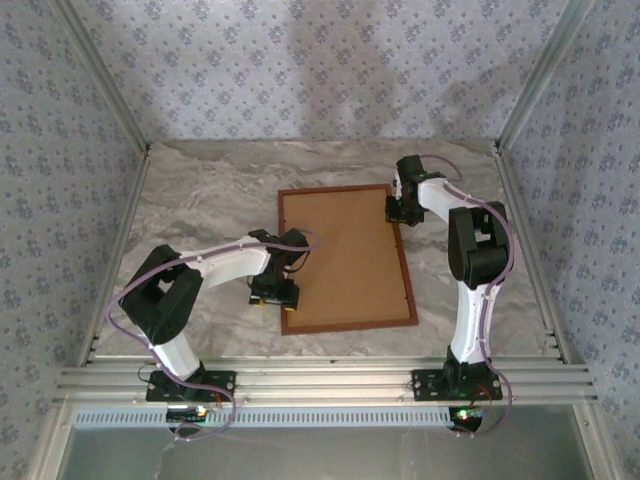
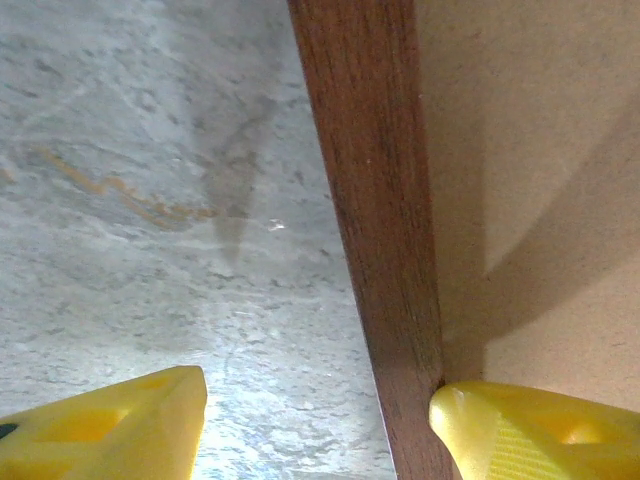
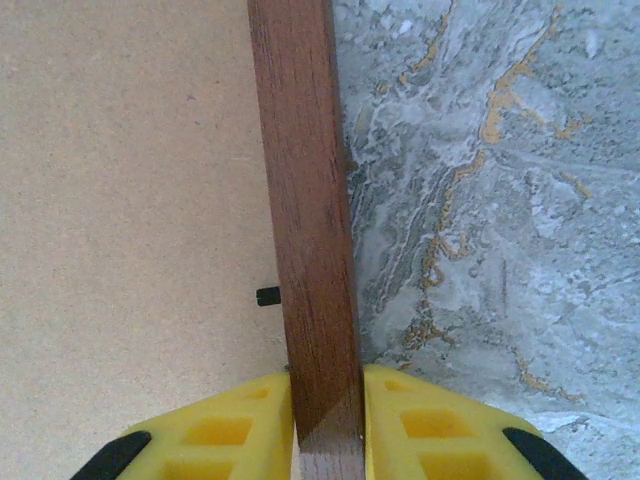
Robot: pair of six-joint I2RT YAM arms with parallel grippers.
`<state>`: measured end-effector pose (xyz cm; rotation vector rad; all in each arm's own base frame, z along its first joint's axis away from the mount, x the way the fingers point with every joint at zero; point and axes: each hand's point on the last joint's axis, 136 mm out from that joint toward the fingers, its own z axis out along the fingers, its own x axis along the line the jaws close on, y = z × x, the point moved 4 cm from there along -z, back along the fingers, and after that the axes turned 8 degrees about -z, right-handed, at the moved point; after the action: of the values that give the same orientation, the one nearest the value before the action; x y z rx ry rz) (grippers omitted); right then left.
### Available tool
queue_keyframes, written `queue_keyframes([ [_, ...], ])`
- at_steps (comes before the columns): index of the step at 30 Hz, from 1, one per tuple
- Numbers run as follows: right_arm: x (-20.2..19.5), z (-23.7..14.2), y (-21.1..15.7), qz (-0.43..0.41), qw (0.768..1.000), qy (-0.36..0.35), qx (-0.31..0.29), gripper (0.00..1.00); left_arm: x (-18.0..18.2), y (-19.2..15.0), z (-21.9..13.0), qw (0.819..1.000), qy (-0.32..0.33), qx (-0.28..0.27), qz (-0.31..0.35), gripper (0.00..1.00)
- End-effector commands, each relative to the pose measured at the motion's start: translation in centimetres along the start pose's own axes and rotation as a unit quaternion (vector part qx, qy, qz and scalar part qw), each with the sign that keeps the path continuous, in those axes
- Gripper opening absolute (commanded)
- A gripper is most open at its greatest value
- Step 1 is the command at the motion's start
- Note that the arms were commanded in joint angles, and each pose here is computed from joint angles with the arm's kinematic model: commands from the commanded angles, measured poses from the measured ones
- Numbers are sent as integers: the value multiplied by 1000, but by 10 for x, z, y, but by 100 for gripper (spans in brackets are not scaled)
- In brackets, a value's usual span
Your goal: Put the photo into the frame
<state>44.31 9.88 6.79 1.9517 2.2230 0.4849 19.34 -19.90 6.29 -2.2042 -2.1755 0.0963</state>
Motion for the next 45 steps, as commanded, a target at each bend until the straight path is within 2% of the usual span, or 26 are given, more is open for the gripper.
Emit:
queue_keyframes([
  [1, 18, -1, -25, 6, 998, 35, 48, 24, -35, 9, 27, 997, -75, -13, 5, 67],
  [8, 19, -3, -29, 13, 998, 35, 48, 23, -20, 21, 15, 997, -67, -36, -18, 67],
  [11, 12, -6, -33, 21, 998, 16, 52, 23, 2, 32, 15, 998, -26, -52, -23, 66],
  [14, 1, -11, -35, 38, 998, 5, 48, 23, 30, 36, 19, 998, 20, -46, -38, 65],
  [22, -8, -20, -34, 65, 997, 0, 37, 22, 69, 62, 9, 993, 75, -70, -59, 64],
  [29, -8, -19, -34, 73, 997, 2, 36, 22, 69, 81, -28, 991, 55, -109, -49, 66],
  [34, -11, -18, -35, 75, 996, -3, 38, 22, 73, 75, -51, 991, 49, -117, -31, 69],
  [39, -13, -18, -33, 79, 996, -3, 36, 22, 73, 68, -55, 993, 21, -113, -29, 70],
  [45, -13, -18, -31, 78, 996, -4, 34, 22, 63, 64, -43, 995, -15, -93, -33, 70],
])
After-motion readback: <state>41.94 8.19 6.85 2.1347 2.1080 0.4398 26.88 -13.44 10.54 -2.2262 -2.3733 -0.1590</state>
